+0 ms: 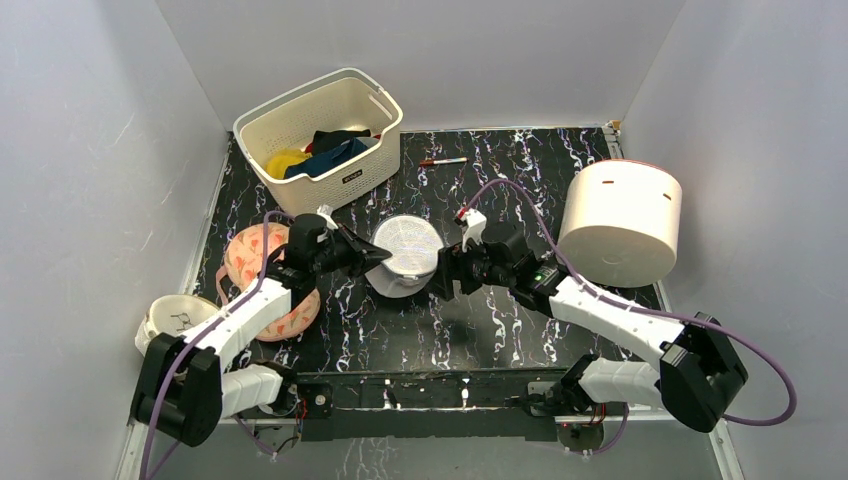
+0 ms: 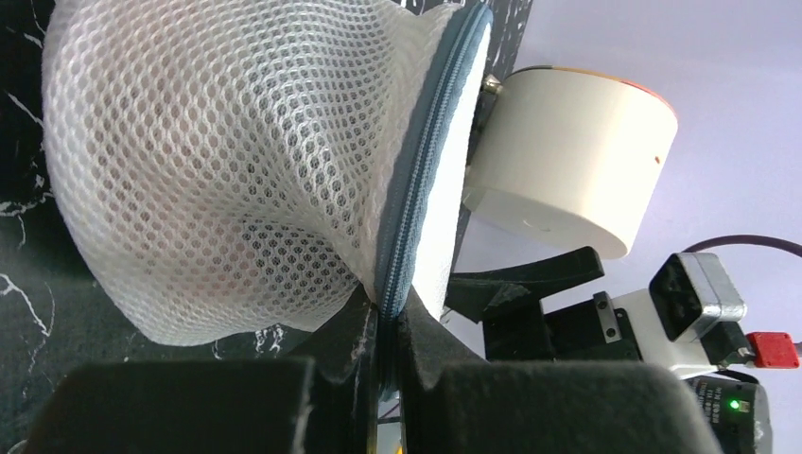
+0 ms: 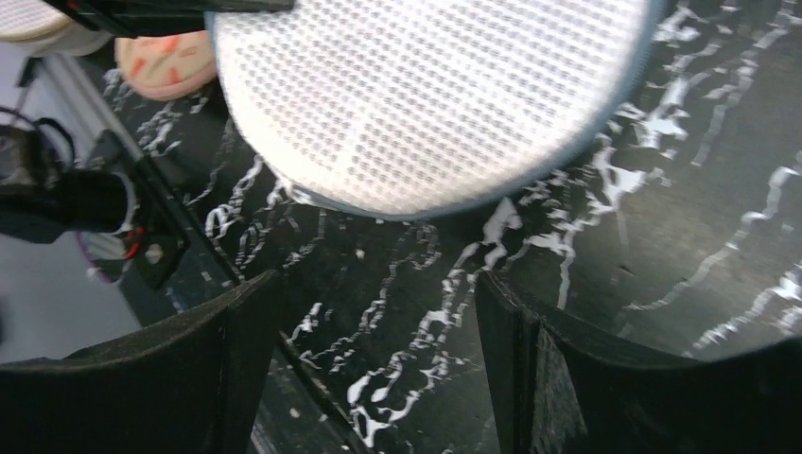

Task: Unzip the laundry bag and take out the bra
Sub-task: Unzip the laundry bag at the center of the board.

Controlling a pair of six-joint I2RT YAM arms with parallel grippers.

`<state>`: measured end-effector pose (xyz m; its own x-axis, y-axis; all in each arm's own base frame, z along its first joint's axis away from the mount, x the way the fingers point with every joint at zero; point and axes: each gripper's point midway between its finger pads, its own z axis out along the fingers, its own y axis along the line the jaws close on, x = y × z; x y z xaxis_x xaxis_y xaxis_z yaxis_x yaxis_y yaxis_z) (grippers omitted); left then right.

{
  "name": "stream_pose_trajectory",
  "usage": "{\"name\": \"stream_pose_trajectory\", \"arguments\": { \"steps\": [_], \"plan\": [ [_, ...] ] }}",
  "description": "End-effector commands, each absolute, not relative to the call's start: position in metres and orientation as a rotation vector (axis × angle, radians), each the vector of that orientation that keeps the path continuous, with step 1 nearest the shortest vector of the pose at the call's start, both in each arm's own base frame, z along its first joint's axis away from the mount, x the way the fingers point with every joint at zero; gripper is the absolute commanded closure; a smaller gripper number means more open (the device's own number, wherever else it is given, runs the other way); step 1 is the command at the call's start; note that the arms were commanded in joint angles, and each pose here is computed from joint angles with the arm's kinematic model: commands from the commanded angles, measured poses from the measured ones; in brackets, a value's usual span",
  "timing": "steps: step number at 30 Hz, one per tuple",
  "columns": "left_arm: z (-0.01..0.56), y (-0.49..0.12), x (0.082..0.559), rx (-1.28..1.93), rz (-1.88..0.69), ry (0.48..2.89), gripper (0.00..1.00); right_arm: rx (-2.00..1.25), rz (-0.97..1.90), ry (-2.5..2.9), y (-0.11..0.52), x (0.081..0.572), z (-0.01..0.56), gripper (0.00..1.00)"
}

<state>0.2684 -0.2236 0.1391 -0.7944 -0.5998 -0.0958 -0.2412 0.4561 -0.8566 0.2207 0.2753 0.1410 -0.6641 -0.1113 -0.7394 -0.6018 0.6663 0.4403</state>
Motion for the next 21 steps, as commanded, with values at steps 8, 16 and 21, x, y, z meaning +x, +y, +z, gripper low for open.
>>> {"name": "stream_pose_trajectory", "arguments": {
  "steps": [8,16,21],
  "plan": [
    [0.169,-0.225,0.257,-0.751,-1.443,2.231,1.0,-0.563,1.23,1.947,0.329,0.214,0.194,0.5],
    [0.169,-0.222,0.253,-0.779,-1.444,2.23,1.0,-0.448,1.25,1.934,0.327,0.219,0.186,0.69],
    [0.172,-0.223,0.253,-0.78,-1.47,2.206,1.0,-0.452,1.295,1.921,0.331,0.217,0.187,0.78]
  ]
}}
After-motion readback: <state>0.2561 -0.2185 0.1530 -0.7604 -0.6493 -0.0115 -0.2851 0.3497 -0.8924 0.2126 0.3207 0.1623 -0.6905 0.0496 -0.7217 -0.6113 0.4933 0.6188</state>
